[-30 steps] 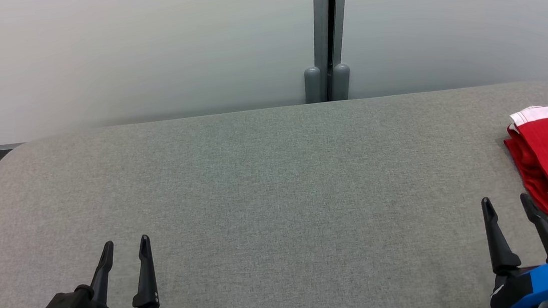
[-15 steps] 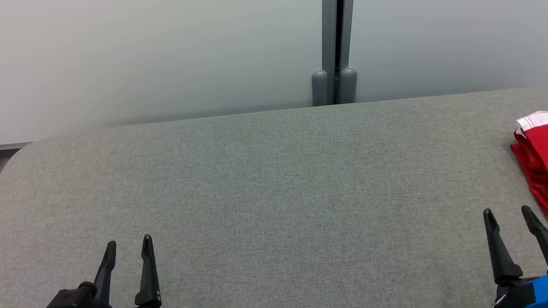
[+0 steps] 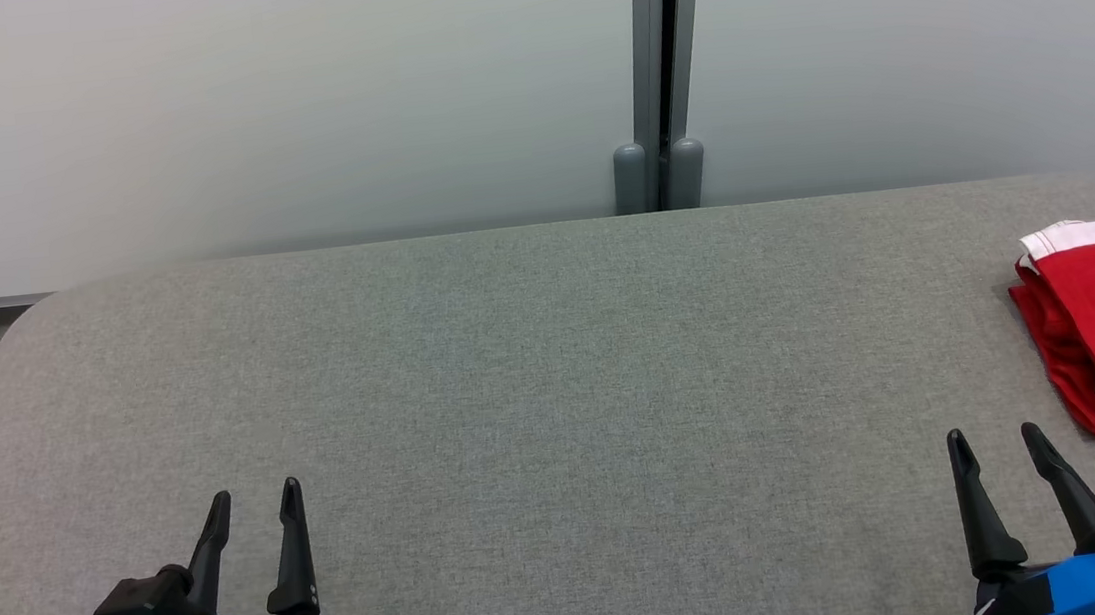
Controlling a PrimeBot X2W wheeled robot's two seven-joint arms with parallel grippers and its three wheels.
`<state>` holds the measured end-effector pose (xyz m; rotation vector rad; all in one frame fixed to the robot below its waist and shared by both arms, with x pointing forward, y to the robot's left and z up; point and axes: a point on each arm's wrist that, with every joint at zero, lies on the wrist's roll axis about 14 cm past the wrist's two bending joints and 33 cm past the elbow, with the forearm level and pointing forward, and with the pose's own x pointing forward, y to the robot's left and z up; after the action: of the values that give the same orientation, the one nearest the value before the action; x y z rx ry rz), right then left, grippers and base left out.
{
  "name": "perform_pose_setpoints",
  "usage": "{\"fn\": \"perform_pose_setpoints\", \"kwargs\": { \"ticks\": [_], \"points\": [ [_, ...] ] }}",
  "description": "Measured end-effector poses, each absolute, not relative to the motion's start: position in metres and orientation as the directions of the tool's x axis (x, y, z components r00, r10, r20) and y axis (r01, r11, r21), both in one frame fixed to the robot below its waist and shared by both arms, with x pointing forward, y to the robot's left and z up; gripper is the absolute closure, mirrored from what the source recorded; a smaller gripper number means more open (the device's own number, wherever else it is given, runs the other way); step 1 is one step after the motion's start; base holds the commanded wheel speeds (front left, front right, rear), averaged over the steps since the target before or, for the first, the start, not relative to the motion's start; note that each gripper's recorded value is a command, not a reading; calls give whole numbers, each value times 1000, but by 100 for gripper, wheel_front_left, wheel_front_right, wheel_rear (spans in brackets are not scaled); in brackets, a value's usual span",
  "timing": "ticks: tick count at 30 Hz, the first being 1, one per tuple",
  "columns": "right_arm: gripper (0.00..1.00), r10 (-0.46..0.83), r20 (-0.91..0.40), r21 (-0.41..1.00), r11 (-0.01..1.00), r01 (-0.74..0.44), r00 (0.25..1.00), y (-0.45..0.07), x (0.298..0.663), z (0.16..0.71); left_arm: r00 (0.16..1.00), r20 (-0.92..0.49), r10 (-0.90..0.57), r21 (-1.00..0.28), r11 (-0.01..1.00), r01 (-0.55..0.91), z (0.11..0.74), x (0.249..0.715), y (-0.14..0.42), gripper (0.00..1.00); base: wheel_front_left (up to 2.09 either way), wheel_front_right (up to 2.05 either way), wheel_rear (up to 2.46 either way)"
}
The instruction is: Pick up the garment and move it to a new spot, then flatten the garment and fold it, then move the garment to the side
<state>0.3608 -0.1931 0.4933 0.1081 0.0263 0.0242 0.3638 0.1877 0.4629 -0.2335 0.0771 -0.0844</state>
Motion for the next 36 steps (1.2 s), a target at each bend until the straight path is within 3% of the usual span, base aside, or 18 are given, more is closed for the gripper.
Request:
{"fn": "perform_pose_setpoints", "kwargs": {
  "ticks": [9, 10, 18, 36],
  "points": [
    [0, 24, -34, 112, 994, -20, 999, -193, 359, 489, 993, -67, -97, -238, 968, 78, 463, 365, 185, 0, 0, 0, 0],
    [100, 25, -35, 114, 993, -21, 999, -193, 359, 488, 993, -70, -97, -239, 968, 77, 462, 365, 185, 100, 0, 0, 0],
    [100, 20, -132, 156, 988, 1, 991, -191, 350, 460, 976, -201, -88, -285, 958, 28, 421, 338, 180, 100, 0, 0, 0],
    [100, -11, -143, 458, 886, 76, 990, -196, 353, 460, 980, -196, -21, -539, 838, -90, 432, 348, 190, 100, 0, 0, 0]
  ]
}}
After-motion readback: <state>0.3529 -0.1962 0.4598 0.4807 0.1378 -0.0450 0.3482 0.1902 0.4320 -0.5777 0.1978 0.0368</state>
